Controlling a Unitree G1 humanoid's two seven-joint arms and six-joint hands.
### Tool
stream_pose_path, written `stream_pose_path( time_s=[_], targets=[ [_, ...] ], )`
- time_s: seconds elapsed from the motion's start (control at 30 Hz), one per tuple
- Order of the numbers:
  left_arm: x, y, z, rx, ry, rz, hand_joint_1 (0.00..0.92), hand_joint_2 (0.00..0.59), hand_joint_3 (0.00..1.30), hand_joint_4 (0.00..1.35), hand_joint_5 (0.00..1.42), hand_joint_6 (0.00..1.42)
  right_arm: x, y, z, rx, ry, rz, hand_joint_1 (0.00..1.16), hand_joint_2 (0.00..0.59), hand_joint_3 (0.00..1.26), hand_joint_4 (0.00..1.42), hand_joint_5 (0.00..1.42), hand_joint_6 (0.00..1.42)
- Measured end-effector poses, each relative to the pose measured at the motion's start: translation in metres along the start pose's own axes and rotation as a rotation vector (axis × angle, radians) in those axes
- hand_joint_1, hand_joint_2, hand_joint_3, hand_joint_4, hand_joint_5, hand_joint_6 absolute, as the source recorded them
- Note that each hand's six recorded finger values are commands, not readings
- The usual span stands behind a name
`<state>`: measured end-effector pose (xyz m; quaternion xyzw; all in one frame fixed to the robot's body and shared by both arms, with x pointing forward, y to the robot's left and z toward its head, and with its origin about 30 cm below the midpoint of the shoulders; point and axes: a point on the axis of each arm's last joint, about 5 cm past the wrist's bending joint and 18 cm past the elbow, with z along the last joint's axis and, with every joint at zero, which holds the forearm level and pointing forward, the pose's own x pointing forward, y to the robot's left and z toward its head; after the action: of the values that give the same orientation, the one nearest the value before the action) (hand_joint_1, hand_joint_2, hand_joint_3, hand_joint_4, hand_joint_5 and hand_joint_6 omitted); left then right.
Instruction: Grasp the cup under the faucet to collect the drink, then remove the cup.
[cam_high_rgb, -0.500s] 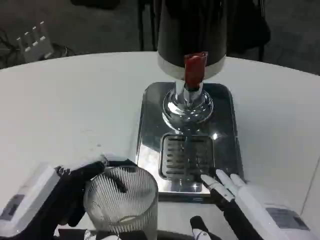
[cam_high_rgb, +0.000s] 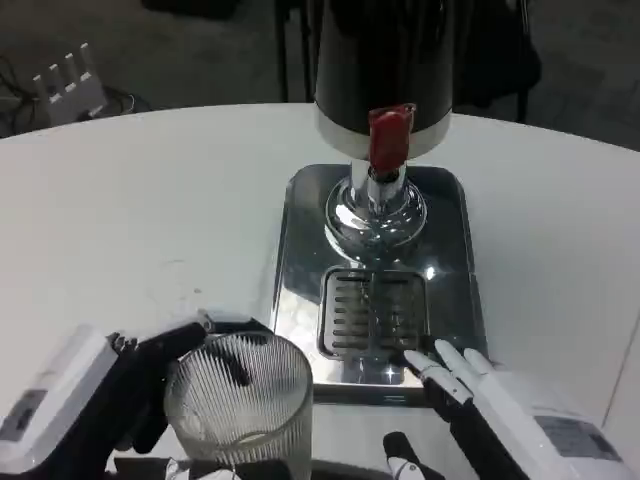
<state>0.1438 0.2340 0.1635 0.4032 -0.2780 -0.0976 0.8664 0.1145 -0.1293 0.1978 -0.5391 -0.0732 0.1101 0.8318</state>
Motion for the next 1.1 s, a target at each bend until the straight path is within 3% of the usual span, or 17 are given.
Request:
stream_pose_path(
  time_s=[0.23,0.37,0.57,0.63,0.8,1.1],
  targets=[
    [0.003,0.001,-0.0022,0.002,0.000,0.013,0.499,0.061,1.01,1.09,1.35,1.42,0.000,-0.0012,0.0012,0.016,0.005,-0.011,0.27,0.532,0.11,0.00,0.00,0.00],
    [0.007,0.003,-0.0087,0.006,0.015,0.029,0.499,0.061,1.01,1.09,1.35,1.42,-0.002,-0.0042,0.0020,0.014,0.004,-0.031,0.27,0.532,0.11,0.00,0.00,0.00],
    [0.021,0.001,-0.0239,0.019,0.066,0.043,0.499,0.061,1.01,1.09,1.35,1.42,-0.009,-0.0099,-0.0015,0.011,0.035,-0.062,0.27,0.532,0.11,0.00,0.00,0.01],
    [0.034,-0.002,-0.0333,0.035,0.089,0.046,0.499,0.061,1.01,1.09,1.35,1.42,-0.011,-0.0095,-0.0030,0.016,0.044,-0.054,0.27,0.532,0.11,0.00,0.00,0.01],
    [0.056,-0.003,-0.0449,0.076,0.106,0.068,0.499,0.061,1.01,1.09,1.35,1.42,-0.015,-0.0122,-0.0061,0.013,0.065,-0.066,0.27,0.532,0.11,0.00,0.00,0.01],
    [0.101,0.001,-0.0561,0.147,0.096,0.088,0.499,0.061,1.01,1.09,1.35,1.42,-0.017,-0.0141,-0.0068,0.021,0.065,-0.074,0.27,0.532,0.11,0.00,0.00,0.03]
  ],
)
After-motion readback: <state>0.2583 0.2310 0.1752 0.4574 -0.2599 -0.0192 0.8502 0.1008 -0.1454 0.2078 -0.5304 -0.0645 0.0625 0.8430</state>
